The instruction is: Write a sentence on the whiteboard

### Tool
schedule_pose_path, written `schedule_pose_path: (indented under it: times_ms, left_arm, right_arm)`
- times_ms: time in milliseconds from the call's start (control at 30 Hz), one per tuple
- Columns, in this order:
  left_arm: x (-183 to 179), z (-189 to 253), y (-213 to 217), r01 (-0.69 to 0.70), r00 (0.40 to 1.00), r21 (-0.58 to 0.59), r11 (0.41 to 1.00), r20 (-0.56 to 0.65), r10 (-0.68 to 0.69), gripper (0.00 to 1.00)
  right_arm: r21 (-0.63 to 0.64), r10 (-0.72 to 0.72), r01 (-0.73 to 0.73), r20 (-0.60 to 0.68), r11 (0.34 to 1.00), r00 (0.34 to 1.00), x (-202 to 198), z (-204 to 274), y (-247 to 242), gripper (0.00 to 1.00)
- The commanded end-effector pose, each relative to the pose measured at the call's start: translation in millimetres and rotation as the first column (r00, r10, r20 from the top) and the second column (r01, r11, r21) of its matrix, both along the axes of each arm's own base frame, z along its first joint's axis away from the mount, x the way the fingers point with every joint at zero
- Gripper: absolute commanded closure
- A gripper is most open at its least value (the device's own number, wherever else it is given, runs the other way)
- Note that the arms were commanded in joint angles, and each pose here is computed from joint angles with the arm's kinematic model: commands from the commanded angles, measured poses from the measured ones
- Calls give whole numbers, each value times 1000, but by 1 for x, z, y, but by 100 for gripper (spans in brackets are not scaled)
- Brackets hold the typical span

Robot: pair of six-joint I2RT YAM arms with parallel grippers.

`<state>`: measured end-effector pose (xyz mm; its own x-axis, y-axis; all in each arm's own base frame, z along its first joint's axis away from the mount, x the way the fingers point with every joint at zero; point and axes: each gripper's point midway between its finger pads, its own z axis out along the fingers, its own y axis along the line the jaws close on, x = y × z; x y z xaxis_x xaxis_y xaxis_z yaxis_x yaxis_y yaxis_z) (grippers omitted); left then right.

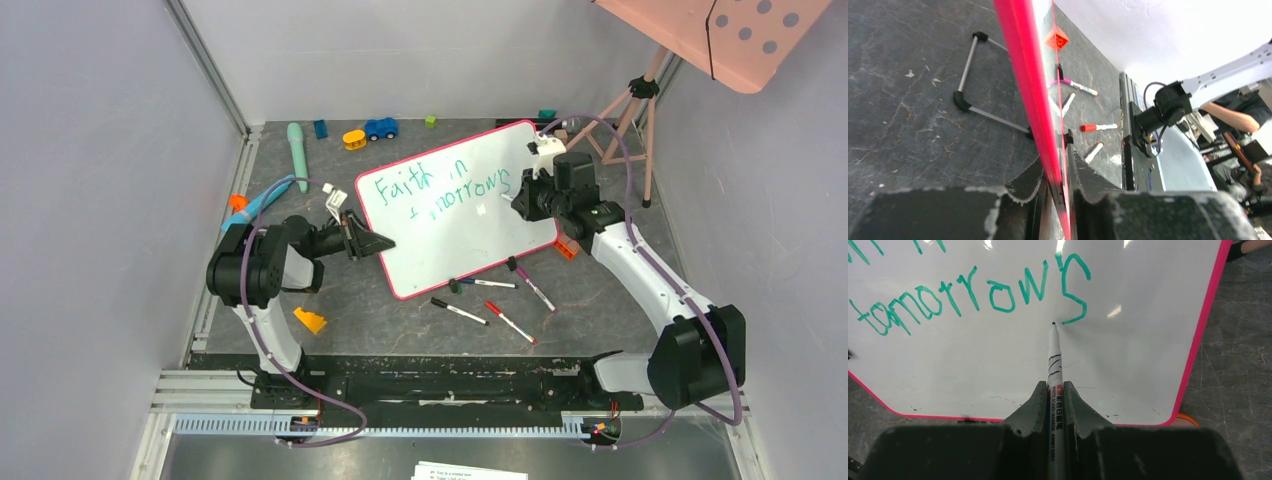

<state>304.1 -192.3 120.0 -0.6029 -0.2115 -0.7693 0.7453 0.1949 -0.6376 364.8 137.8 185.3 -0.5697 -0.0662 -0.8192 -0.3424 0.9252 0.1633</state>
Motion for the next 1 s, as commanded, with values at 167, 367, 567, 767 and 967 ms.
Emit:
schedule_pose_path:
  times_ms: [167, 367, 567, 767, 967]
  left_arm:
    - [-14, 0, -7, 90, 987, 33, 995, 130, -93, 73]
    - [-17, 4, -7, 95, 985, 34, 995, 142, -99, 65]
    - [-18, 5, -8, 101, 983, 35, 994, 150, -105, 60]
    - [-19, 3, -9, 93, 985, 35, 995, 146, -97, 81]
    - [-21, 4, -9, 91, 983, 37, 995, 156, -96, 98]
  right_arm:
    - [69, 36, -45, 131, 997, 991, -2, 50, 8, 100]
    - [114, 63, -74, 104, 991, 993, -16, 36, 17, 100]
    - [130, 102, -115, 108, 985, 989, -30, 27, 41, 100]
    - [98, 160, -173, 128, 980, 979, -48, 20, 84, 100]
    - [57, 174, -183, 135, 982, 975, -61, 8, 106, 100]
